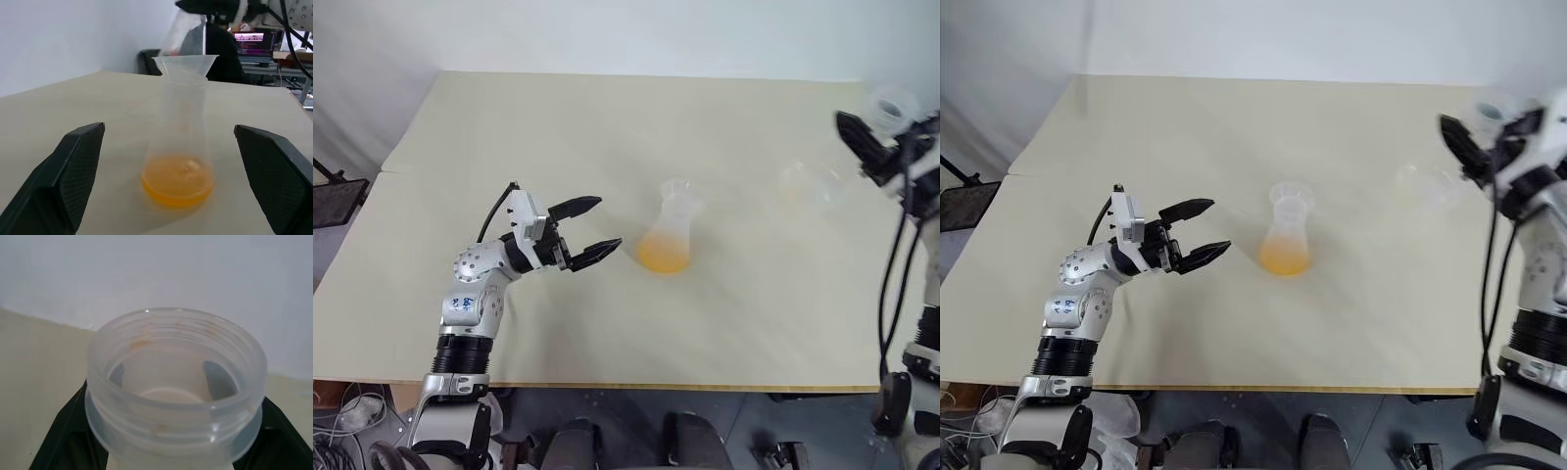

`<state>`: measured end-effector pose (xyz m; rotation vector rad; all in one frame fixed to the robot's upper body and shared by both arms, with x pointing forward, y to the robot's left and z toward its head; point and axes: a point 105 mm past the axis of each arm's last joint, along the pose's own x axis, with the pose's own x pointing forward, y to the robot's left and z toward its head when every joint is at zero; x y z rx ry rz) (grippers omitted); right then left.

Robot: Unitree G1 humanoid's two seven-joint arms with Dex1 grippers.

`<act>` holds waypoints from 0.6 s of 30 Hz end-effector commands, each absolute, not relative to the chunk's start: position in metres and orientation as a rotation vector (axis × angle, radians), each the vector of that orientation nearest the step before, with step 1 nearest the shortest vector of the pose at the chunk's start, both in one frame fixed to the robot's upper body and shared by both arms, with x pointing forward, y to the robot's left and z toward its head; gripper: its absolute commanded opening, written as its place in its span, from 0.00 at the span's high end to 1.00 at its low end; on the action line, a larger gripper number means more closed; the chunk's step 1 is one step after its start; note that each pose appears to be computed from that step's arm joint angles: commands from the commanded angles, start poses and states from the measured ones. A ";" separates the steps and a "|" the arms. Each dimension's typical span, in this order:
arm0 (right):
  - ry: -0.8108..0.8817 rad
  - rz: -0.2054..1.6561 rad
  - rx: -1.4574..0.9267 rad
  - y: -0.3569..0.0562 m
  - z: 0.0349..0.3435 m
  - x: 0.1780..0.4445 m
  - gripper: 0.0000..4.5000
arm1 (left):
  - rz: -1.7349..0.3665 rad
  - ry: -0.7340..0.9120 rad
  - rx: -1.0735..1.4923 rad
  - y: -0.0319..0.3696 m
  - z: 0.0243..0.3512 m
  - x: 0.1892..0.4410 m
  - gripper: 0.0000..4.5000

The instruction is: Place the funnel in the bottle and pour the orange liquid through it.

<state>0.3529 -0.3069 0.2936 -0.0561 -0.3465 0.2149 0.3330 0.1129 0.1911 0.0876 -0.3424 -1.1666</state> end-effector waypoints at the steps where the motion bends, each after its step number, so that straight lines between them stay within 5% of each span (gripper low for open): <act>1: -0.369 0.085 -0.029 -0.355 0.293 0.335 0.45 | -1.180 -0.391 0.089 0.110 0.203 0.329 0.00; 13: -0.261 -0.114 0.160 -0.408 0.223 0.312 0.45 | -1.165 -0.395 0.095 0.110 0.208 0.330 0.00; 18: -0.252 -0.065 0.207 -0.399 0.218 0.309 0.08 | -1.157 -0.391 0.118 0.114 0.211 0.332 0.00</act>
